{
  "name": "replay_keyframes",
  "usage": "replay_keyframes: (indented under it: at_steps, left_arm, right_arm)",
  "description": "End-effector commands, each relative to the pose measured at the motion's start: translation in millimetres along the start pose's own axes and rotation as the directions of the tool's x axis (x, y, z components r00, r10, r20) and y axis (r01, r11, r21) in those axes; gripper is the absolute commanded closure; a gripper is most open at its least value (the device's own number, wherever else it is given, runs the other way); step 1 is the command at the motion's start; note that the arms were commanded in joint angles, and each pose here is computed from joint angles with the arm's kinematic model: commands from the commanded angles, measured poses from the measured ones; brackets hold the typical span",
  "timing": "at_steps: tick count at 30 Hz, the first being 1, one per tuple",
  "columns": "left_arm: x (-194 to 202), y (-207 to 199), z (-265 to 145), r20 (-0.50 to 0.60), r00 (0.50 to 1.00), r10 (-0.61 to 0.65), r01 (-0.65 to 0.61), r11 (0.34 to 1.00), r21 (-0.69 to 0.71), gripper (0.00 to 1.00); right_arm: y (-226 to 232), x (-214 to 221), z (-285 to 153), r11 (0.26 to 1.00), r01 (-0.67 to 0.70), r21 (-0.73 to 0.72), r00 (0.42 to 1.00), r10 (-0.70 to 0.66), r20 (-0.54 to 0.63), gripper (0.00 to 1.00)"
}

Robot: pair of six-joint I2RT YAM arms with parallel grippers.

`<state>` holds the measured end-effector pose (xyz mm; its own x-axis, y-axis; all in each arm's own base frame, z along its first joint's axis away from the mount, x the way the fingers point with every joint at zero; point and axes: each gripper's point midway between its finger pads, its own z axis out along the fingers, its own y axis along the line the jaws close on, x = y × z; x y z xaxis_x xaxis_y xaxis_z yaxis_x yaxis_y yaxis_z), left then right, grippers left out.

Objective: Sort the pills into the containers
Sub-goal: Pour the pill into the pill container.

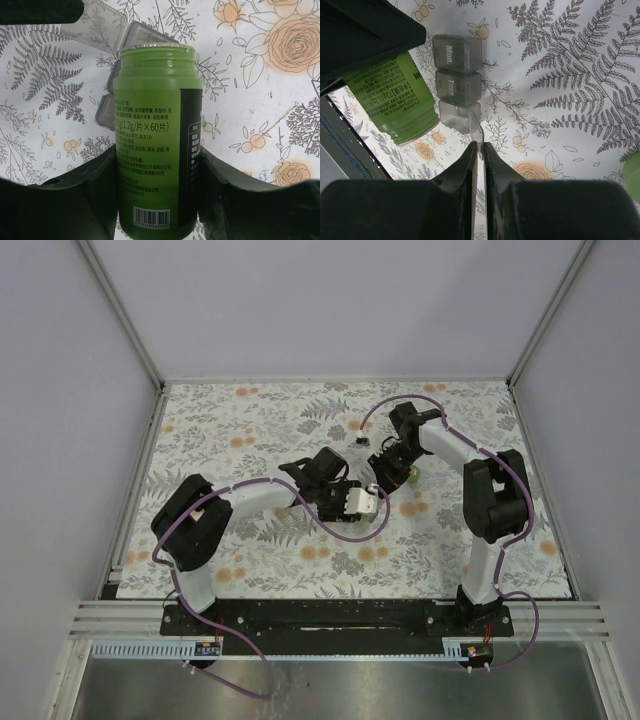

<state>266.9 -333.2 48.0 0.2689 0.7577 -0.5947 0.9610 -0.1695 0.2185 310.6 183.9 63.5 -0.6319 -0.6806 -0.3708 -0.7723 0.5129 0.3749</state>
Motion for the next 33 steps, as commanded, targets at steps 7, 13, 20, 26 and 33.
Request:
replay_keyframes:
  at_steps: [7, 13, 20, 26, 33]
  left_arm:
    - [-8, 22, -3, -0.044, 0.994, 0.101, -0.102, 0.994, -0.034, 1.0]
    - [-12, 26, -5, -0.055, 0.991, 0.123, -0.126, 0.991, -0.036, 1.0]
    - [-11, 29, -4, -0.08, 0.984, 0.157, -0.16, 0.987, -0.029, 1.0]
    - [-6, 28, -2, -0.098, 0.978, 0.182, -0.184, 0.983, -0.018, 1.0]
    - [-9, 29, -3, -0.098, 0.974, 0.206, -0.209, 0.978, -0.019, 1.0]
  right_arm:
    - [-1, -4, -2, 1.0, 0.006, -0.008, 1.0, -0.006, 0.012, 0.96]
    - [-1, -5, -4, 1.0, 0.01, -0.005, 1.0, -0.01, 0.015, 0.96]
    - [-1, -5, -3, 1.0, 0.012, -0.004, 1.0, -0.012, 0.012, 0.96]
    - [0, -4, -4, 1.0, 0.009, -0.008, 1.0, -0.009, 0.012, 0.96]
    - [-1, -3, -2, 1.0, 0.008, -0.008, 1.0, -0.008, 0.009, 0.96]
